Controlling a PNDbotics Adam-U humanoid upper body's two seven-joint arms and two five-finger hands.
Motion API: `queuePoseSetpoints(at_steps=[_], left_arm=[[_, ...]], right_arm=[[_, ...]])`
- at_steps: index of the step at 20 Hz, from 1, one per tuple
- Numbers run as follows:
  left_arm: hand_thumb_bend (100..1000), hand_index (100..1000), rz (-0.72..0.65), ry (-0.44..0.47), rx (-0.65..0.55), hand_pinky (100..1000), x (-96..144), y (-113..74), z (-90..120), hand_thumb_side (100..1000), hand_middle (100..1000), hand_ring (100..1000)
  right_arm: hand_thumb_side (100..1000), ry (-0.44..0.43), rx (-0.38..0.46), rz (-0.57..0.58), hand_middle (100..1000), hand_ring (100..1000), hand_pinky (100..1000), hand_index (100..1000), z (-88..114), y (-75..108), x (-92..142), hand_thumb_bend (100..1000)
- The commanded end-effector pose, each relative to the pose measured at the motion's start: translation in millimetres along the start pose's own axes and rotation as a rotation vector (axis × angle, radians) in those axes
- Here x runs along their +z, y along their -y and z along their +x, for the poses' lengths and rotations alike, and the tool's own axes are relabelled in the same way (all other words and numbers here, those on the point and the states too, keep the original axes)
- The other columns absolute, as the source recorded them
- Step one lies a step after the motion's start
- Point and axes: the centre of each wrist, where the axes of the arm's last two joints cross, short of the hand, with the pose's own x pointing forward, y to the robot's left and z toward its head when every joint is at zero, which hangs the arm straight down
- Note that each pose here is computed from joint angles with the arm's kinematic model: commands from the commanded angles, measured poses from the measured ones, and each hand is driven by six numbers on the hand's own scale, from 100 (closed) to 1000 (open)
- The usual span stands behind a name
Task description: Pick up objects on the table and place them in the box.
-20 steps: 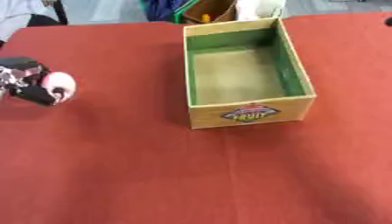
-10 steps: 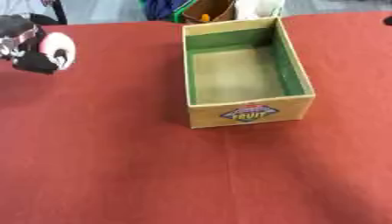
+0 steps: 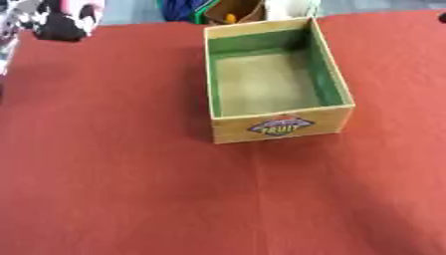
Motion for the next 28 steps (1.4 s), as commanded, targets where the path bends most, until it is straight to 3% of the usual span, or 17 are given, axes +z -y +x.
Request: queuePoseSetpoints(at_steps=[1,9,14,19,28], left_arm=[[100,497,0.096,0.038,-0.011,312,-0.4,-18.3,20.3,487,362,413],[100,469,0.349,0.088,0.039,306,7.5,-50.4,81.2,478,326,380],[100,472,0.470,0.129,0.069,310,18.5,-52.5,120.1,468,290,351],[100,473,0.506,0.162,0.042,322,15.0,-35.9,148.7,464,308,368],[100,506,0.402,0.266,-0.038,331,-7.5,21.7,177.1,470,377,429]], right_arm=[[442,0.046,-0.005,0.003,565,641,534,786,8.4,2.4,-8.5,100],[441,0.064,-0.029,0.005,566,642,535,786,11.2,-0.9,-13.5,100],[440,0.089,-0.066,0.011,567,642,536,786,15.0,-7.1,-19.7,100],[444,0.113,-0.103,0.029,567,642,536,786,19.2,-13.8,-25.6,100],[440,0.115,-0.120,0.035,567,641,535,786,20.4,-16.5,-27.1,100]])
